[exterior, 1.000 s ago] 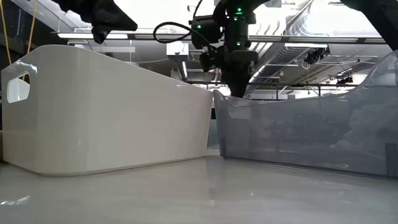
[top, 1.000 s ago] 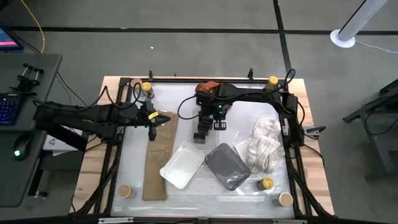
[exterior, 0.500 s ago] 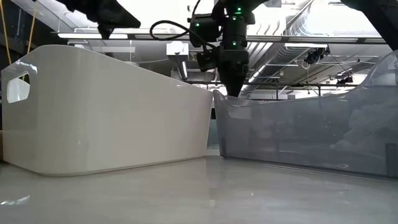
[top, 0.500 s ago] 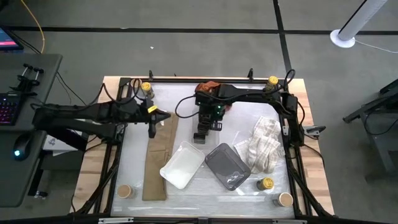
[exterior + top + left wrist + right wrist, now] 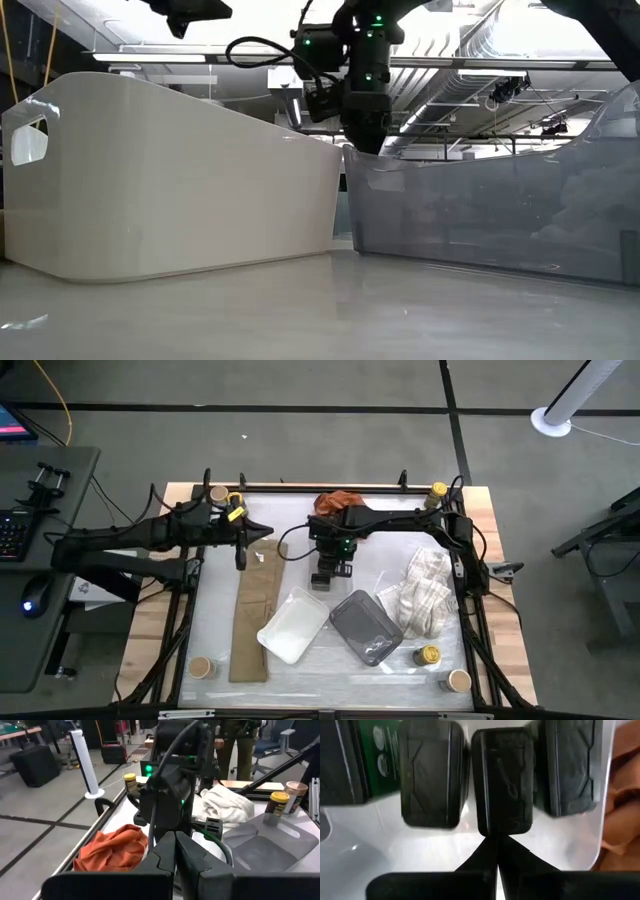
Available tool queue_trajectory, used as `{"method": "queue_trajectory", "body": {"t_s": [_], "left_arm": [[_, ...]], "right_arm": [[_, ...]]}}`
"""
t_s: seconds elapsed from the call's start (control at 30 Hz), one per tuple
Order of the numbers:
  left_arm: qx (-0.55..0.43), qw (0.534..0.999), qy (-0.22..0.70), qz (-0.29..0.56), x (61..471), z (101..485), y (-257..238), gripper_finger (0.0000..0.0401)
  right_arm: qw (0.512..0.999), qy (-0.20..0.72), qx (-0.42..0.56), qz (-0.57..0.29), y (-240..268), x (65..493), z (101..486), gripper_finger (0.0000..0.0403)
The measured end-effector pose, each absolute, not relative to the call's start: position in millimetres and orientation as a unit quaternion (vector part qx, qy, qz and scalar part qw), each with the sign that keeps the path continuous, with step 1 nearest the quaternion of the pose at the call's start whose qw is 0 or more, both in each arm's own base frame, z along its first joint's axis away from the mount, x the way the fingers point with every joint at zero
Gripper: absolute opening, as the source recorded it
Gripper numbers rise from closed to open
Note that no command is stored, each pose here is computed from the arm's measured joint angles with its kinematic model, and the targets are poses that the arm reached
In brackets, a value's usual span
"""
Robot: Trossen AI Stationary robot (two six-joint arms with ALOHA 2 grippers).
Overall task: Sort spices by type
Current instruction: Put the top left yellow seasoning bottle into the white bin
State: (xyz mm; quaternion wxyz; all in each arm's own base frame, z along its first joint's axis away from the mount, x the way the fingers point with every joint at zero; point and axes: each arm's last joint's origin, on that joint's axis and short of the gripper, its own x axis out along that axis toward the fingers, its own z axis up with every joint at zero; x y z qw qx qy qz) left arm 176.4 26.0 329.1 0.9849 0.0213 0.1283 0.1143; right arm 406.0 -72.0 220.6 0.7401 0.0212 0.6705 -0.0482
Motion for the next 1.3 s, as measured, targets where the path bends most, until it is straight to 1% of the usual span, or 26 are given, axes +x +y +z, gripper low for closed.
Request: {"method": "queue_trajectory", "body": {"t_s": [0.17,0.27,0.37,0.47,0.57,0.63,0.77,0.9,1.03,1.2,1.3], "left_arm": [[0.020,0.983,0.134,0.125,175.7,327.9,30.1,0.0000],[0.019,0.982,0.134,0.131,175.2,328.0,32.5,0.0000],[0.011,0.980,0.134,0.145,174.4,328.0,37.0,0.0000],[-0.017,0.971,0.161,0.174,174.8,332.0,47.2,0.0000],[-0.049,0.946,0.233,0.222,177.3,335.8,66.8,0.0000],[-0.071,0.917,0.296,0.258,181.1,334.5,85.7,0.0000],[-0.100,0.852,0.416,0.303,191.2,315.2,129.8,0.0006],[-0.128,0.799,0.490,0.324,199.3,293.7,169.5,0.0039],[-0.156,0.749,0.538,0.355,202.4,287.3,198.1,0.0094],[-0.171,0.727,0.551,0.373,204.3,291.6,216.2,0.0157],[-0.188,0.716,0.551,0.386,201.2,290.4,219.4,0.0176]], "right_arm": [[0.741,0.670,0.013,-0.038,-72.0,406.2,220.6,0.0000],[0.729,0.684,0.007,-0.031,-71.2,401.7,222.1,0.0000],[0.720,0.693,0.001,-0.024,-70.7,392.9,232.8,0.0000],[0.729,0.684,-0.002,-0.024,-72.6,384.4,249.8,0.0000],[0.748,0.663,0.005,-0.039,-78.3,374.9,269.7,0.0000],[0.761,0.646,0.018,-0.057,-83.9,368.1,282.7,0.0000],[0.782,0.613,0.044,-0.101,-94.7,358.3,301.4,0.0000],[0.793,0.591,0.068,-0.133,-99.5,352.1,312.3,0.0000],[0.799,0.582,0.070,-0.133,-93.9,351.6,316.9,0.0000],[0.809,0.573,0.055,-0.118,-85.4,356.0,318.2,0.0000],[0.815,0.566,0.046,-0.111,-82.4,358.7,318.6,0.0000]]}}
